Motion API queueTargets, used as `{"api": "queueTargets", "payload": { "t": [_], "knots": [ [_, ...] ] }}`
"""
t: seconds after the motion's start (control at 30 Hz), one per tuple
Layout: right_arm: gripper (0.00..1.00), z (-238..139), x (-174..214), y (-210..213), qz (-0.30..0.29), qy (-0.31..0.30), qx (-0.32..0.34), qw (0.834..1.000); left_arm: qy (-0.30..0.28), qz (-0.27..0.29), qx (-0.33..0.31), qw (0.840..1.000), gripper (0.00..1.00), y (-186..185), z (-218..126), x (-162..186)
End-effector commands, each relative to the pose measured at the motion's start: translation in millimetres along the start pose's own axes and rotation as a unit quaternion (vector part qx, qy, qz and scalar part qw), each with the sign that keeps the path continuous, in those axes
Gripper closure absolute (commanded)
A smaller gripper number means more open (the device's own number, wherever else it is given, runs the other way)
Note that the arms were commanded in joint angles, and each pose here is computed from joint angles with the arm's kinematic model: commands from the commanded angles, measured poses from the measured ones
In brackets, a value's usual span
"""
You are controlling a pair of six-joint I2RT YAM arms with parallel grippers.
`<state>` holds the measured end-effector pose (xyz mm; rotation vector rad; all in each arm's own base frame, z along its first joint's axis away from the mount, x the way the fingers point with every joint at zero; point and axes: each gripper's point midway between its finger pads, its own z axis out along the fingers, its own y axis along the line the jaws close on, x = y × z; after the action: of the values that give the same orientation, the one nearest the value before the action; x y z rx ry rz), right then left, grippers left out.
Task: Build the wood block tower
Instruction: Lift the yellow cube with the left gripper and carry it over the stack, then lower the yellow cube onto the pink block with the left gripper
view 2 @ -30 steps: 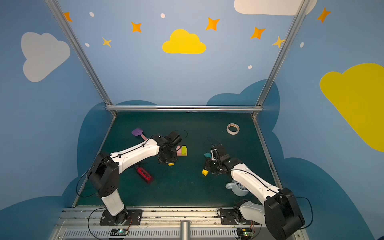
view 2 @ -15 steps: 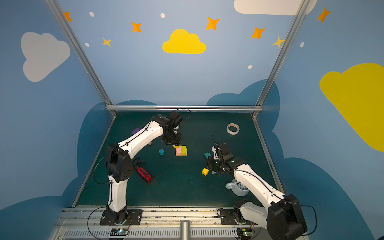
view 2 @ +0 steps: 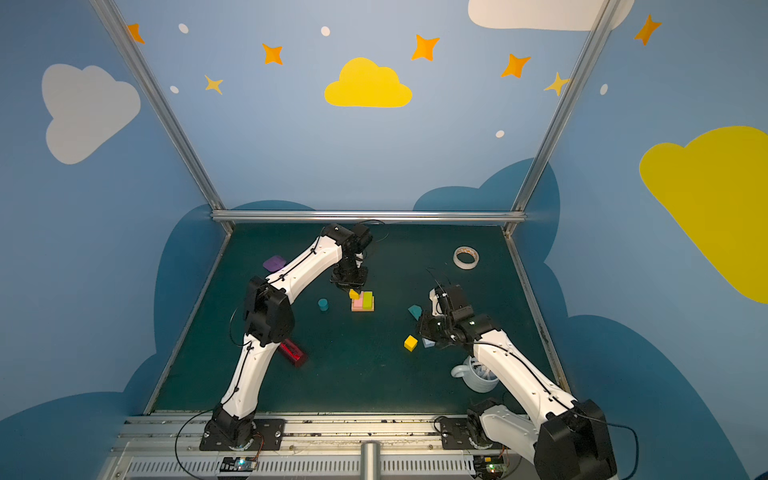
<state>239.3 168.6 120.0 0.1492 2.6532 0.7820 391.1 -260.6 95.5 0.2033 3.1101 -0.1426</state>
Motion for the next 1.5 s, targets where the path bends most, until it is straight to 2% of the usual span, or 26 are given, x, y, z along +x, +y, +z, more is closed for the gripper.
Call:
{"api": "queueTargets", "payload": {
  "t": [0.0,0.5,1.47],
  "knots": [
    [0.94,-5,-4,5,-0.005,-0.002,-0.007,1.000,0.015,-0.025,-0.010,1.000,0.86,6,2,3],
    [0.94,-3,0,-3,0.006,0.000,-0.008,1.000,0.023,-0.040,-0.008,0.999,0.89,1,18,-4],
    [0.94,3,3,-9,0.018,0.004,-0.010,1.000,0.032,-0.058,-0.003,0.998,0.87,-5,32,-4]
  ]
}}
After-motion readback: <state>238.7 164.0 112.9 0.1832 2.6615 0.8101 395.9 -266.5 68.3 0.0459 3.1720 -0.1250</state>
